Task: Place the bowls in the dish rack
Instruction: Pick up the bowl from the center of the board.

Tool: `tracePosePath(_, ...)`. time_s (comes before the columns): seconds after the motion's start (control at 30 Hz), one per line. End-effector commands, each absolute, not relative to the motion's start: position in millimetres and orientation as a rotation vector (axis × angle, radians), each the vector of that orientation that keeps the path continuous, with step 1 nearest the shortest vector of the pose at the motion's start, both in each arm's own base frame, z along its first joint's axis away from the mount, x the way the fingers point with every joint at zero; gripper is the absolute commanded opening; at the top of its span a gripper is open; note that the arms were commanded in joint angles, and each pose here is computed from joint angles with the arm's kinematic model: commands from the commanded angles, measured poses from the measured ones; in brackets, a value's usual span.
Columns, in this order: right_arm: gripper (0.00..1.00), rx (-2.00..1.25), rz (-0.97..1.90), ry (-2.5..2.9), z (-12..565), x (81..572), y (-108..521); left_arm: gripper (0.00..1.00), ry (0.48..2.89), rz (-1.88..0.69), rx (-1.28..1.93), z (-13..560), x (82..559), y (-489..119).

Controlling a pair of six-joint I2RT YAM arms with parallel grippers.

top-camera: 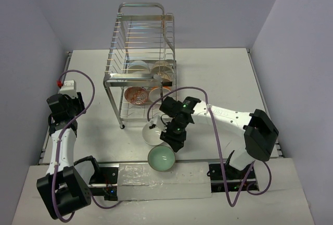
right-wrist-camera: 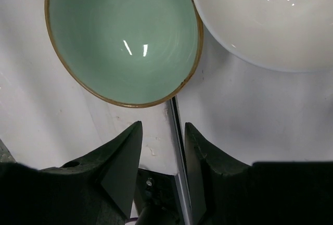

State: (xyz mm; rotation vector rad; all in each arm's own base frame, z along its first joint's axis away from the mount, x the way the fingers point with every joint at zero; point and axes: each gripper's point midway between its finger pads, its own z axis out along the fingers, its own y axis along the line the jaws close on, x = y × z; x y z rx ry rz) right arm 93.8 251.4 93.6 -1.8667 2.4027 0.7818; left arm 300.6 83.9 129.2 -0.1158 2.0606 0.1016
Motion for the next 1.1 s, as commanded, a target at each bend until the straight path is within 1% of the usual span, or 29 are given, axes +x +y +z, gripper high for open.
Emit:
tracePosePath(0.0,0.46,-1.868,0.812,2.387,105,90,255,0.46,1.991,0.101,-0.091,152,309,84)
tracePosePath(0.23,0.46,-1.857,0.801,2.369,114,78,239,0.46,1.994,0.091,-0.091,151,310,84)
tracePosePath(0.47,0.46,-1.946,0.828,2.36,110,57,232,0.46,1.998,0.094,-0.092,150,308,83)
tracePosePath(0.73,0.45,-1.96,0.814,2.379,105,57,244,0.46,2.003,0.099,-0.097,150,307,84)
tracePosePath(0.97,0.5,-1.963,0.825,2.397,99,61,257,0.46,1.999,0.095,-0.091,150,307,83)
tracePosePath(1.07,0.5,-1.951,0.8,2.415,95,67,262,0.46,2.002,0.092,-0.09,150,307,83)
